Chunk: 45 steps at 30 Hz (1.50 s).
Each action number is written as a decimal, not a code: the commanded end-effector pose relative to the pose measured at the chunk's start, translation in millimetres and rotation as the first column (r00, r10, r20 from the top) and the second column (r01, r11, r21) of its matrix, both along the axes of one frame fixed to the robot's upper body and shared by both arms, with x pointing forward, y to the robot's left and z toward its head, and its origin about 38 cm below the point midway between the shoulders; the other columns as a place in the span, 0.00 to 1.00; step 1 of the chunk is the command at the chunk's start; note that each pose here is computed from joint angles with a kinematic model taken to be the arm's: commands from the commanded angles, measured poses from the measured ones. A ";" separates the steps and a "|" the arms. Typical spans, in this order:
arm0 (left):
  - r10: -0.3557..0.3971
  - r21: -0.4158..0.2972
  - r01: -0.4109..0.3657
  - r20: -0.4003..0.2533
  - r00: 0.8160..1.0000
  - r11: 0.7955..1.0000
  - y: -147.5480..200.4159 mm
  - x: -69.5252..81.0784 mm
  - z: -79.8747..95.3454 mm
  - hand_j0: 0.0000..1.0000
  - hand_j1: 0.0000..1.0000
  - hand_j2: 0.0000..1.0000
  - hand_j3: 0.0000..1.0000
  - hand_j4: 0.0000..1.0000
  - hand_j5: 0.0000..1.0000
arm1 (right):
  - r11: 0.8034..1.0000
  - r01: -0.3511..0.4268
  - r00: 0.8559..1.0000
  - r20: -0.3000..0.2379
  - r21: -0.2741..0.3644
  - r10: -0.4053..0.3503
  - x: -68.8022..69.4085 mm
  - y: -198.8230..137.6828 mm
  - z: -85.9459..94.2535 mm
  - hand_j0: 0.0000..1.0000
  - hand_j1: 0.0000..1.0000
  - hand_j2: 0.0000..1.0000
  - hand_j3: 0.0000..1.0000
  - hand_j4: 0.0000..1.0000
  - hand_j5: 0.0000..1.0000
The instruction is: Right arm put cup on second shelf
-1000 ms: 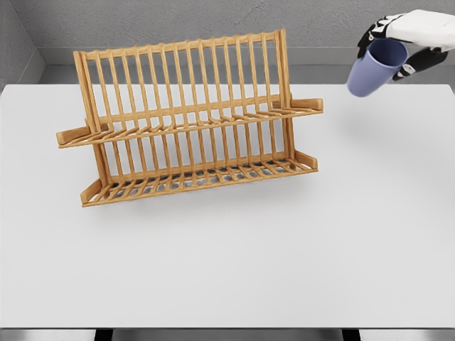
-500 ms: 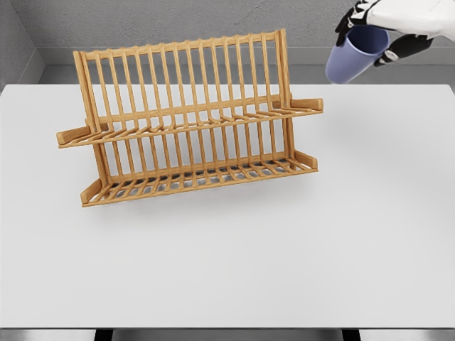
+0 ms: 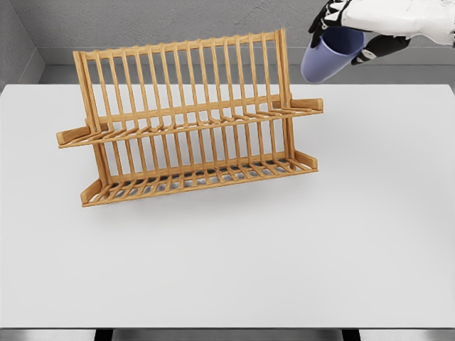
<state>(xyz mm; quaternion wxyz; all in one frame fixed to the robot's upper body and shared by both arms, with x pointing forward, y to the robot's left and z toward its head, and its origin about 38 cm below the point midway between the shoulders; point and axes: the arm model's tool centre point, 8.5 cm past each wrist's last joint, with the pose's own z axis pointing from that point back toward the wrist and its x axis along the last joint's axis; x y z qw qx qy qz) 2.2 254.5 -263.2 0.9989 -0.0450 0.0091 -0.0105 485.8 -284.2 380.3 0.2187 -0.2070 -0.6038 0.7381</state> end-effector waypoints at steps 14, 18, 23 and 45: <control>0.000 0.000 0.000 -0.001 1.000 1.000 0.0 -0.2 0.0 1.00 1.00 1.00 1.00 1.00 1.00 | 0.991 -0.121 0.992 -0.036 -0.054 0.119 -20.3 37.7 -26.6 0.60 0.60 0.60 0.60 0.60 0.60; 0.000 0.000 0.000 -0.001 1.000 1.000 0.0 -0.2 0.0 1.00 1.00 1.00 1.00 1.00 1.00 | 0.990 -0.126 0.991 -0.051 -0.065 0.123 -19.0 41.5 -33.9 0.60 0.60 0.60 0.60 0.60 0.60; 0.000 0.000 0.000 0.000 1.000 1.000 0.0 -0.2 0.0 1.00 1.00 1.00 1.00 1.00 1.00 | 0.985 -0.143 0.988 -0.079 -0.093 0.136 -19.0 49.4 -48.0 0.60 0.60 0.60 0.60 0.60 0.60; 0.000 0.000 0.000 -0.001 1.000 1.000 0.0 -0.2 0.0 1.00 1.00 1.00 1.00 1.00 1.00 | 0.934 0.317 0.939 -0.197 0.168 -0.283 -20.1 -107.3 -114.4 1.00 1.00 1.00 1.00 1.00 1.00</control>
